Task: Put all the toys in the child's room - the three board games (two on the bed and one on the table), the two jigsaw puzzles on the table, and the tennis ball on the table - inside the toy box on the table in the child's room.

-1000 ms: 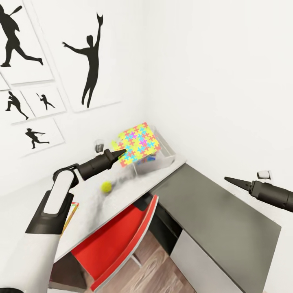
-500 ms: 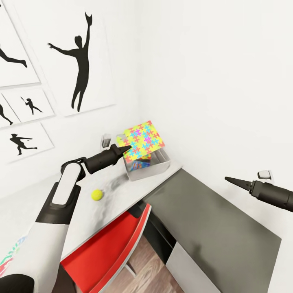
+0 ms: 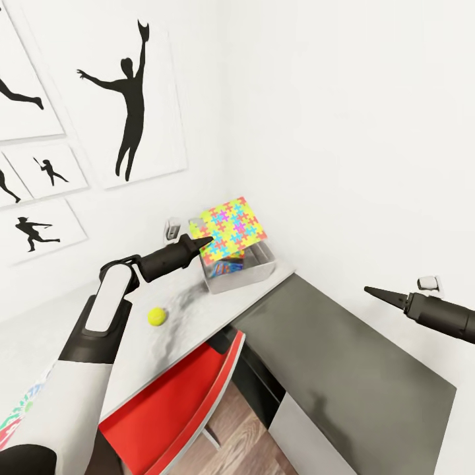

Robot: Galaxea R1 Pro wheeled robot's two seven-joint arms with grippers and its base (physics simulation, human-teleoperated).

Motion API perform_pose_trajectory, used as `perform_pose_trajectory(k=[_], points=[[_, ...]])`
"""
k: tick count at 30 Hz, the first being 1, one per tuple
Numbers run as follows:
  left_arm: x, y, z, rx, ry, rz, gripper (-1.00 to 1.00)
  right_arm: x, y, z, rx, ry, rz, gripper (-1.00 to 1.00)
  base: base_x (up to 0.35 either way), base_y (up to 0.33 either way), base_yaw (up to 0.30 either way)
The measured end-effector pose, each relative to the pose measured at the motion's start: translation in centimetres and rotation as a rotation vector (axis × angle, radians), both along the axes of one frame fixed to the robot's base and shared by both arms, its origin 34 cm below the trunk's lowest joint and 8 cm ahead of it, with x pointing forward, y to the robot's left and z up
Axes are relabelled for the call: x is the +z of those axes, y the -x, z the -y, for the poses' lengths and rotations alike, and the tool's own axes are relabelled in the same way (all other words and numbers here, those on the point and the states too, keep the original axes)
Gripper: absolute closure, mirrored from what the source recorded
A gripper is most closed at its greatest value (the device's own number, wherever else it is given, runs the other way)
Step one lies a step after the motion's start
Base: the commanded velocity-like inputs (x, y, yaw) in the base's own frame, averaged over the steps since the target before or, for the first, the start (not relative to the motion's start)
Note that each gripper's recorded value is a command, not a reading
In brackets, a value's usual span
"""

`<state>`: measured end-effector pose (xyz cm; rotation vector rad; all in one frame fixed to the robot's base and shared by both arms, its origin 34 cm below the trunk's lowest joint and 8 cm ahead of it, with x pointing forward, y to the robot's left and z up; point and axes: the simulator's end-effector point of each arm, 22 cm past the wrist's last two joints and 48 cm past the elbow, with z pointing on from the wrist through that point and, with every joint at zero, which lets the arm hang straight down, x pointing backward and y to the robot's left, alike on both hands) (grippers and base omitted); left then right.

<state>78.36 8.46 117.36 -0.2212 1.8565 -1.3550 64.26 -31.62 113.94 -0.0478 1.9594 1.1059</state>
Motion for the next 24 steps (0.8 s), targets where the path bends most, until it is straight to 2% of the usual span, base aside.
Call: perform_pose_trajectory(k=[2,6,12,13,16,21,24], points=[[-0.3,-0.4,-0.2,0.009,-0.011,-0.010,1.00,0.0,0.0,0.0,0.000,0.000,0.000,-1.00,0.000,0.000,0.000],[-0.3,-3.8,-1.1,0.044,-0.061,-0.060,1.00,0.0,0.0,-0.1,0.001,-0.002,0.000,-1.00,0.000,0.000,0.000],[0.0,-7.9,-0.5,0.028,-0.063,-0.172,1.00,-0.1,0.0,-0.2,0.004,-0.002,-0.002,-1.00,0.000,0.000,-0.001],[-0.2,-8.9,0.0,0.022,-0.065,-0.212,1.00,-0.2,0.1,-0.3,0.006,-0.002,-0.004,-1.00,0.000,0.000,-0.012],[-0.9,-9.5,1.0,0.010,-0.062,-0.266,1.00,-0.2,0.1,-0.4,0.008,-0.002,-0.006,-1.00,0.000,0.000,-0.008],[-1.9,-9.8,1.7,0.002,-0.064,-0.319,1.00,-0.2,0.1,-0.4,0.008,-0.002,-0.006,-1.00,0.000,0.000,-0.004],[-3.2,-10.0,1.3,0.012,-0.070,-0.357,1.00,-0.2,0.1,-0.4,0.009,-0.001,-0.005,-1.00,0.000,0.000,0.000]])
